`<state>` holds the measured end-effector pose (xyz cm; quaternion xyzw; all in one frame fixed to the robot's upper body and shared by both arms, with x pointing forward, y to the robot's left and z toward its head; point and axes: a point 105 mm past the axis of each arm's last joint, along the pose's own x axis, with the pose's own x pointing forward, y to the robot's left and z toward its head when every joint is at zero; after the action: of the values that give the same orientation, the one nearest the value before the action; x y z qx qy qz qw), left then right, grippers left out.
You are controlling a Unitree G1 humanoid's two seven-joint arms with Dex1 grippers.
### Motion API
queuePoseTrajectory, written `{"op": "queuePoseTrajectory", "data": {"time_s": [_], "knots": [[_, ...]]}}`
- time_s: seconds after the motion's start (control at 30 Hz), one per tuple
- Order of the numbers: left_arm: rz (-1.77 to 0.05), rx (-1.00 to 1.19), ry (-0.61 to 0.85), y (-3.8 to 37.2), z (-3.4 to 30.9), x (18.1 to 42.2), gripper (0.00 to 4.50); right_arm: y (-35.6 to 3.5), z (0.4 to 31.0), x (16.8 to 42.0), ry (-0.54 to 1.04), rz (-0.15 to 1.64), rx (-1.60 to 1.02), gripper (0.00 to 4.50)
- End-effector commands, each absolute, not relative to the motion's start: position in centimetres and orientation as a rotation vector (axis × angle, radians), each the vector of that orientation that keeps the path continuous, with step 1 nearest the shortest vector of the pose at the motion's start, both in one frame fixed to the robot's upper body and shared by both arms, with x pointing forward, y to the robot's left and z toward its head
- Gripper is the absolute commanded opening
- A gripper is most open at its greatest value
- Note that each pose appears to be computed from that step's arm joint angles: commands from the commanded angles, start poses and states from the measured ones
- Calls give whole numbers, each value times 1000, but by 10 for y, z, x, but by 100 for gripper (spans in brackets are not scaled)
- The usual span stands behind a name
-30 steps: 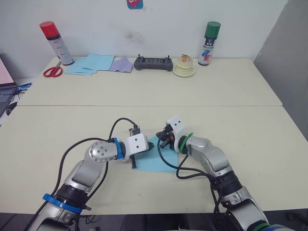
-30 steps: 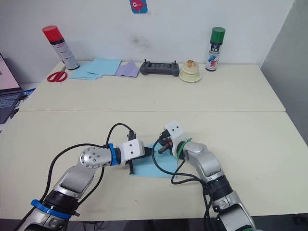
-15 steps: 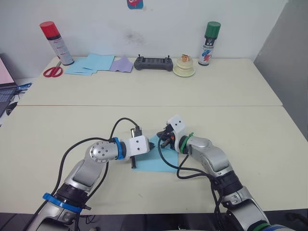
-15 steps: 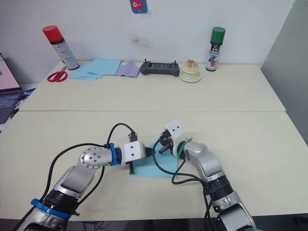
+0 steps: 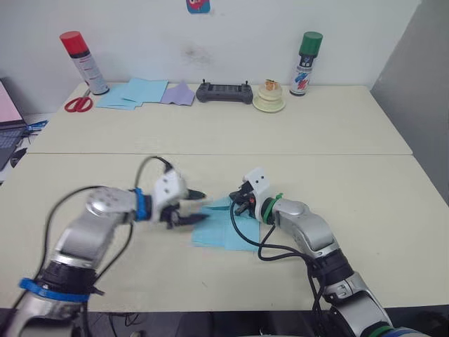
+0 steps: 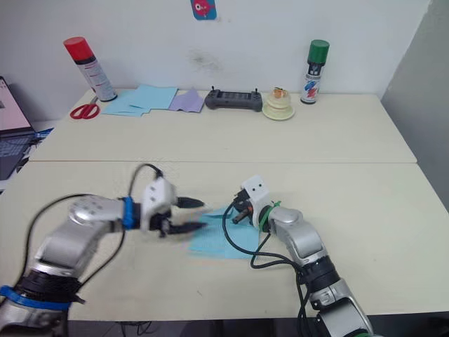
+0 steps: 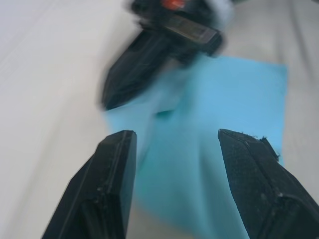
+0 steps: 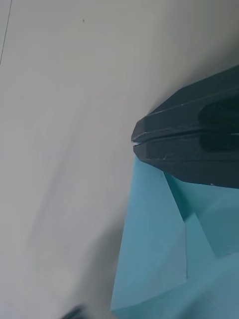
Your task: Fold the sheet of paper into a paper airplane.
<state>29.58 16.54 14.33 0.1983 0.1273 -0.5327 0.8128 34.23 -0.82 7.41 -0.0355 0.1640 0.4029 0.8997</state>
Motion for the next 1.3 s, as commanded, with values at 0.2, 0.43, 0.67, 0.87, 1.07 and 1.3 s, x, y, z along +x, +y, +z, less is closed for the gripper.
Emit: {"op": "queuePoseTrajectory", "data": {"time_s": [0.2, 0.43, 0.67, 0.87, 1.07, 1.3], "knots": [[-1008, 397, 215, 179, 146, 321, 290, -12, 60, 339, 389, 823, -79, 0], [-966, 467, 117, 148, 136, 350, 141, -14, 61, 339, 390, 827, -88, 0], [-1072, 446, 105, 120, 131, 345, 4, -17, 61, 340, 391, 823, -95, 0], [-1108, 533, 224, 119, 99, 338, 4, -17, 61, 340, 391, 819, -93, 0], [-1189, 650, 243, 121, 88, 330, 4, -18, 61, 340, 393, 818, -94, 0], [-1183, 651, 233, 123, 86, 334, 4, -18, 62, 341, 391, 815, -93, 0]]}}
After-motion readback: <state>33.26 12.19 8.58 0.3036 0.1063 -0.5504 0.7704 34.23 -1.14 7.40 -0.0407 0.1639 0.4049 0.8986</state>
